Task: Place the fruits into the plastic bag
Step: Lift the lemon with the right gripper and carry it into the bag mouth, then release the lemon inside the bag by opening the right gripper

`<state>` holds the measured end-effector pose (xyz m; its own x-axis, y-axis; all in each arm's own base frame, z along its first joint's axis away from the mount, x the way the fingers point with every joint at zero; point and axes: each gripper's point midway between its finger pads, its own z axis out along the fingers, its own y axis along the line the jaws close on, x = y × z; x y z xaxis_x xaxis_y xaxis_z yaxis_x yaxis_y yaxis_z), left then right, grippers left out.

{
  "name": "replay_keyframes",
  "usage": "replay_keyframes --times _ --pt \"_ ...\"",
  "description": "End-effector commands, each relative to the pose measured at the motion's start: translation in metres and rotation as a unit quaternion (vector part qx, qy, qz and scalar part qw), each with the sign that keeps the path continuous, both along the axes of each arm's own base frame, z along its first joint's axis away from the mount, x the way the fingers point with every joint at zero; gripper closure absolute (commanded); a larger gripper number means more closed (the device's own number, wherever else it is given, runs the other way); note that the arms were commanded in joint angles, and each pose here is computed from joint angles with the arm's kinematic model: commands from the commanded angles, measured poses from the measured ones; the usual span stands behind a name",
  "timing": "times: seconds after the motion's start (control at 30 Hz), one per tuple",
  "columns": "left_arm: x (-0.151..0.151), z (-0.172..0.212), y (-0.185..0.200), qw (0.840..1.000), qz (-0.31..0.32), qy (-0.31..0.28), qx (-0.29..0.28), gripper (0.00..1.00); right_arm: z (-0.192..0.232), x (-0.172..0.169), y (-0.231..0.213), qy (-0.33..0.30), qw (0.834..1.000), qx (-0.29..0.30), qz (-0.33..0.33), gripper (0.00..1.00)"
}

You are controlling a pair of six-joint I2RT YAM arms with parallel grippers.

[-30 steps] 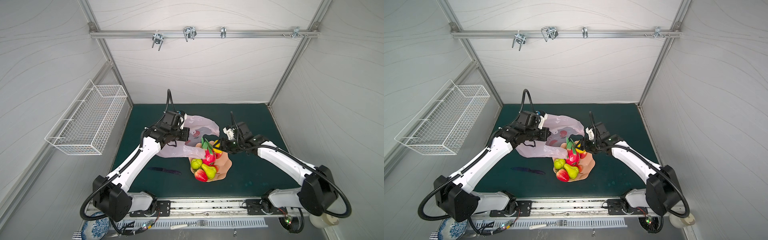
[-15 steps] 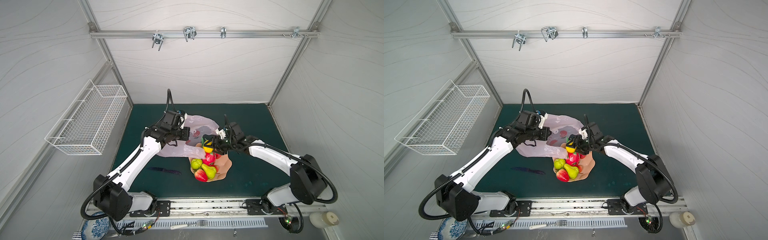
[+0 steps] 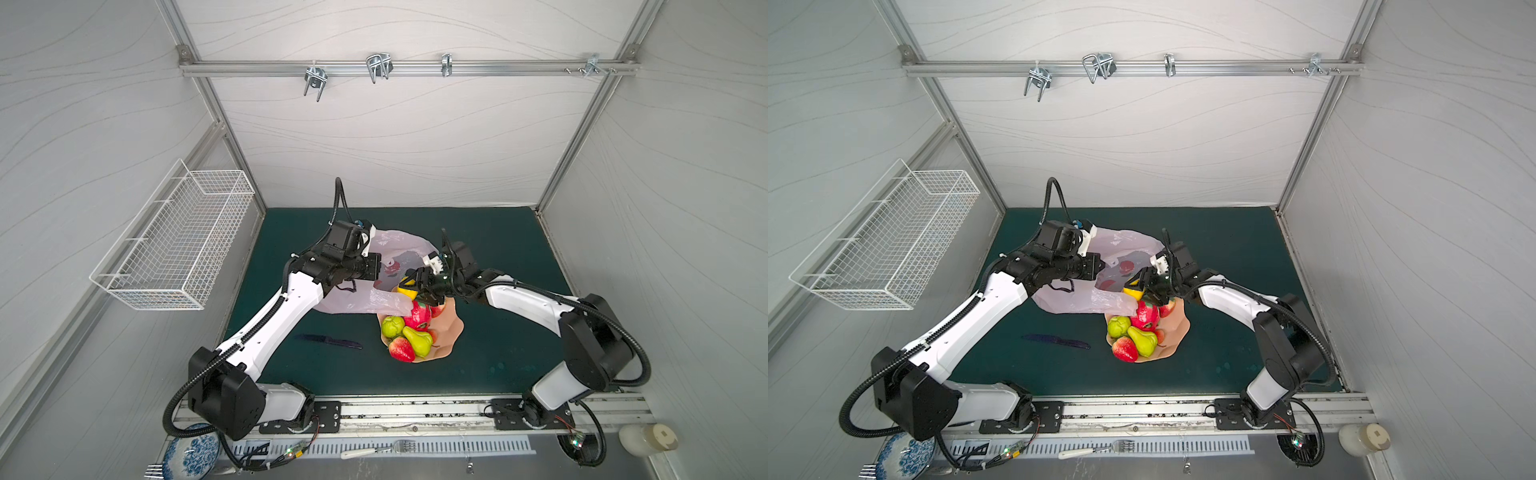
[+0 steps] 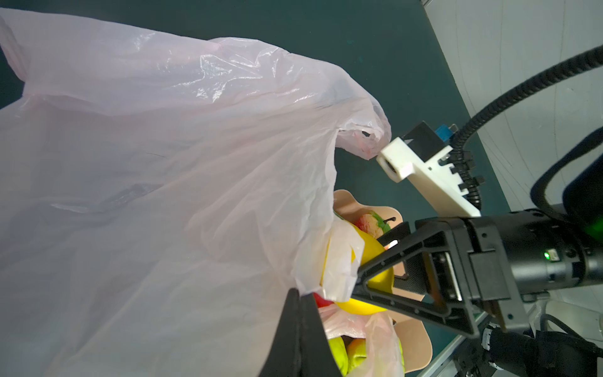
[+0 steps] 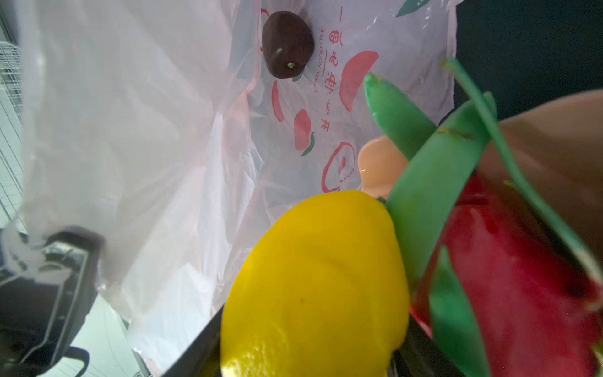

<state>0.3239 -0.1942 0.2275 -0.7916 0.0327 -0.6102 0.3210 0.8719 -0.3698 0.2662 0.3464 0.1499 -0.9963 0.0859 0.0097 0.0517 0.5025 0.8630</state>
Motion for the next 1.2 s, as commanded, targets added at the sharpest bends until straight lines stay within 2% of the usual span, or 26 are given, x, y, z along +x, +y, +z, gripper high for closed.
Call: replay_keyframes --times 0.0,0.43,0.9,1.1,1.17 --pt "0.009 0.017 -0.008 0.999 -0.006 -0.025 -0.023 1.00 0.001 0.005 0.018 0.018 1.000 0.017 0.003 0.88" --pt "0.013 0.014 -0.014 0.999 -0.009 -0.026 -0.031 1.00 -0.009 0.015 0.067 0.042 0.998 0.034 0.020 0.87" --pt "0.011 0.010 -0.017 0.999 -0.016 -0.029 -0.038 1.00 -0.031 0.022 0.123 0.085 0.995 0.040 0.040 0.82" --pt "0.007 0.006 -0.016 0.999 -0.018 -0.026 -0.042 1.00 -0.045 0.021 0.139 0.112 0.992 0.037 0.038 0.78" --pt "0.006 0.005 -0.016 0.999 -0.019 -0.027 -0.040 1.00 -0.047 0.020 0.142 0.114 0.992 0.037 0.038 0.73"
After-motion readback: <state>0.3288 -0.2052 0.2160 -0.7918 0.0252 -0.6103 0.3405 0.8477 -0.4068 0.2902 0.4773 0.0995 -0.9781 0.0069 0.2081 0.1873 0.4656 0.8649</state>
